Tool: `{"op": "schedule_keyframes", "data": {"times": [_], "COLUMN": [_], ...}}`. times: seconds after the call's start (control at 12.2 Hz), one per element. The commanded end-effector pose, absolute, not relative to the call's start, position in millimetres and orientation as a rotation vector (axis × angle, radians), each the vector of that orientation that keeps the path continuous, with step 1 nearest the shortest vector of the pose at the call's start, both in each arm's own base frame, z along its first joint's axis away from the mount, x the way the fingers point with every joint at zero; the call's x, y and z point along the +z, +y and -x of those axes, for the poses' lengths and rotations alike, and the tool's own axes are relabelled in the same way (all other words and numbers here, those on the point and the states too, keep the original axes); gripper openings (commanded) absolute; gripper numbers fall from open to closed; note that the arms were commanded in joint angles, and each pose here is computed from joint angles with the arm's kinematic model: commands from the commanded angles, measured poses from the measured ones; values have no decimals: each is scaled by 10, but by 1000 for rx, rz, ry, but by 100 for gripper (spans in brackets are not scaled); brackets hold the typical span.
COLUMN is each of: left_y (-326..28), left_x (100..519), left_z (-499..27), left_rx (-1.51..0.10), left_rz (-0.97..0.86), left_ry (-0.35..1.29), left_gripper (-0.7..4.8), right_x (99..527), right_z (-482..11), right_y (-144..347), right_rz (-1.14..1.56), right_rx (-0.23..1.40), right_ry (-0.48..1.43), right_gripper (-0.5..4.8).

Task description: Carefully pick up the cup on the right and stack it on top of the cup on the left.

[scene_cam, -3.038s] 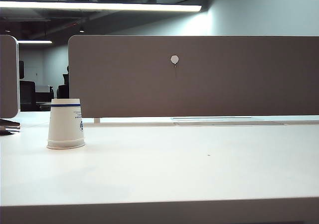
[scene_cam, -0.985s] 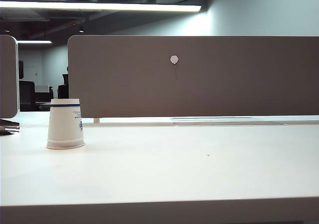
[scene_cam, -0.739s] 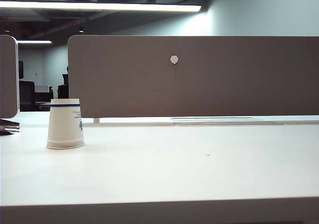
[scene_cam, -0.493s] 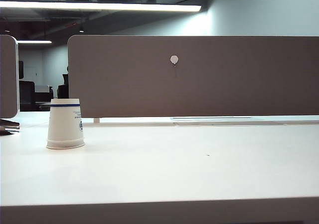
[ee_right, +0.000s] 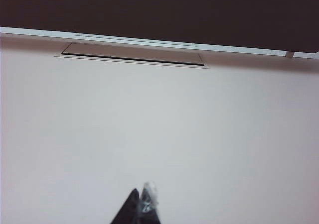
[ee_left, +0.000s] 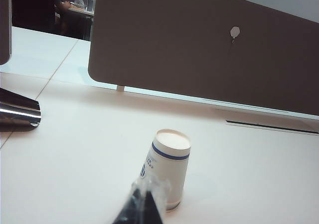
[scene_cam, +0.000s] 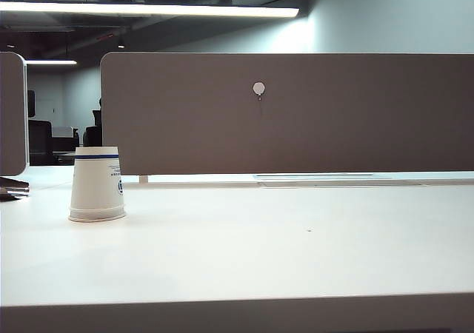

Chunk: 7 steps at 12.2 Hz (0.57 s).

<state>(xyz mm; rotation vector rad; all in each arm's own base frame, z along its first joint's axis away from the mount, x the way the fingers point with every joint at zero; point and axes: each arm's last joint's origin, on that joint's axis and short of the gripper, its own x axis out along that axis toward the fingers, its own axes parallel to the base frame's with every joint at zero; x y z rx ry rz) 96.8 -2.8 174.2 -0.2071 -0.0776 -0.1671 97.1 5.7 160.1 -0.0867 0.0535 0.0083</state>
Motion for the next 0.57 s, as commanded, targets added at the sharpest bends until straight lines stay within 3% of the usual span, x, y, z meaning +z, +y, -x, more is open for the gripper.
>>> {"op": "schedule_keyframes", "data": {"times": [0.08,0.57], "left_y": [-30,36], "left_x": [1768,1714], "left_z": [-965,-973], "left_rx": [-174,53], "left_rz": [204,13], "left_ry": [-97,-63], "left_gripper": [-6,-5], "right_x": [1605,1605], "right_z": [-973,-973], "right_y": [58,58], "right_rz": [82,82], "right_rx": [13,13], "right_ry": [38,38], "right_gripper": [-4,-4]}}
